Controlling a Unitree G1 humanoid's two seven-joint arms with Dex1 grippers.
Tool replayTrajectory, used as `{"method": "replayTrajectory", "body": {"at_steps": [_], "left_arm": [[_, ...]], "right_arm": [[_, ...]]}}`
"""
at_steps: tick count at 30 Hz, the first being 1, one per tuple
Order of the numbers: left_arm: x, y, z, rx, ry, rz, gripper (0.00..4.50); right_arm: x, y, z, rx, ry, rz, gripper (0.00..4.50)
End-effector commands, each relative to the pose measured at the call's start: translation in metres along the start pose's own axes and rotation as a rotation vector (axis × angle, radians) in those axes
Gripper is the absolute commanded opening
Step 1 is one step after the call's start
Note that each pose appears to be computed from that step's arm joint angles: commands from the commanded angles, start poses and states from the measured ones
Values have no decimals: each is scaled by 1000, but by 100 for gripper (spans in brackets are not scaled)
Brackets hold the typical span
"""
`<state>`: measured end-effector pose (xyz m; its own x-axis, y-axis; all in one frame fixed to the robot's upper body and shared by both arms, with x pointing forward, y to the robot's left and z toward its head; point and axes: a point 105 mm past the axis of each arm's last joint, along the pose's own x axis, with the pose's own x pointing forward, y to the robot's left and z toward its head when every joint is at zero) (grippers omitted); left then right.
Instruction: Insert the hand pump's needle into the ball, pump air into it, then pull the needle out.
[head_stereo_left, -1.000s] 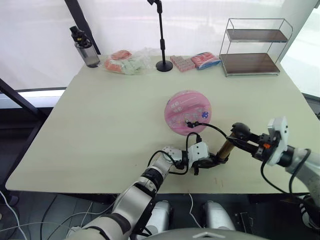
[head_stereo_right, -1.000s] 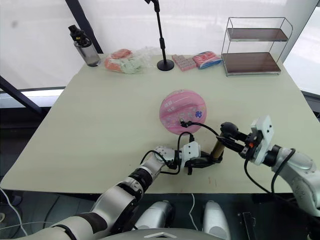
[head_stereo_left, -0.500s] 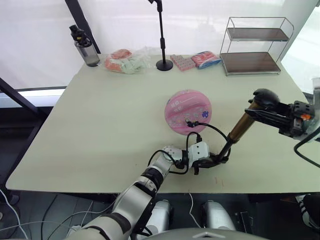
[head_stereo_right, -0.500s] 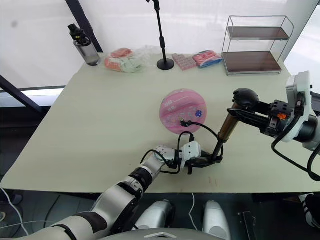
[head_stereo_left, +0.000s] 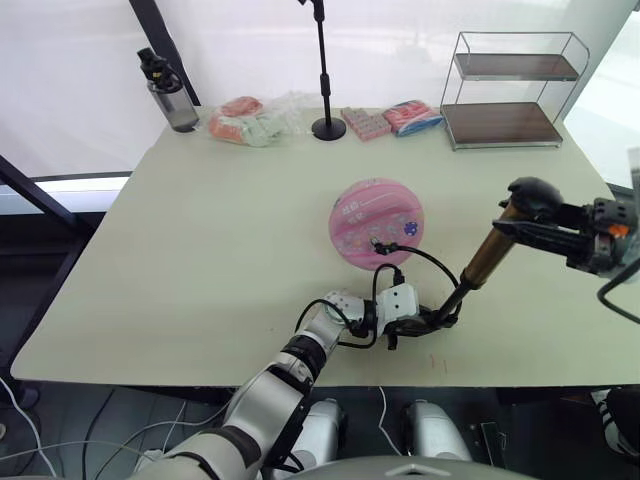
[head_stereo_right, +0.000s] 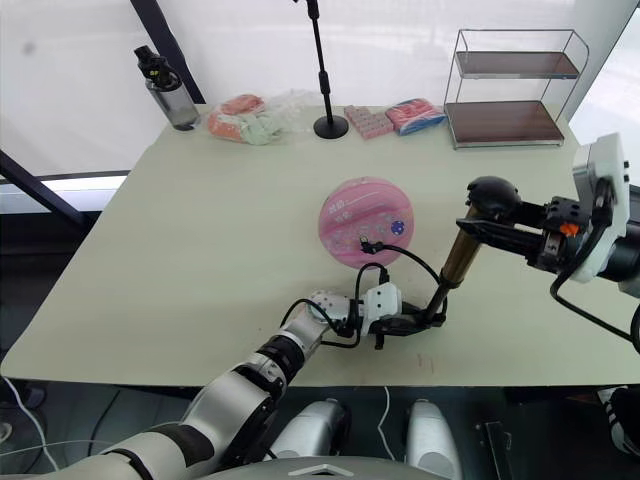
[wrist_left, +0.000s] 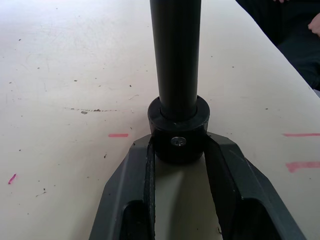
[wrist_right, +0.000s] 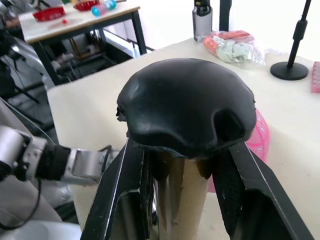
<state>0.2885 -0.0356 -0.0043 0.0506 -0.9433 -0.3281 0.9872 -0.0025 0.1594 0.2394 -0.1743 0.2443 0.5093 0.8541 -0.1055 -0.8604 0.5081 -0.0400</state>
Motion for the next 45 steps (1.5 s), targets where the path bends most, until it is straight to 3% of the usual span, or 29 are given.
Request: {"method": "replayTrajectory", "body": {"at_steps": [1,11,20,25,27,45], "left_arm": [[-9,-20,-38,-103,111,-31,109],[-9,-21,-40,-104,114,-30,109],[-8,-20,-38,-105,107,-27,109],[-8,-19,-36,-104,101,-22,109],[-8,-19,-36,-105,102,-22,109],[-6,-24,-39,-116,107,-32,109]], "right_arm": [[9,2,-31,14,45,-9,108],[24,-5,-103,64,111,-66,108],[42,15,-175,119,212,-37,108],[42,18,-182,115,210,-45,108],[41,16,-173,98,185,-47,108],[-3,-2,12,-191,-161,-61,108]]}}
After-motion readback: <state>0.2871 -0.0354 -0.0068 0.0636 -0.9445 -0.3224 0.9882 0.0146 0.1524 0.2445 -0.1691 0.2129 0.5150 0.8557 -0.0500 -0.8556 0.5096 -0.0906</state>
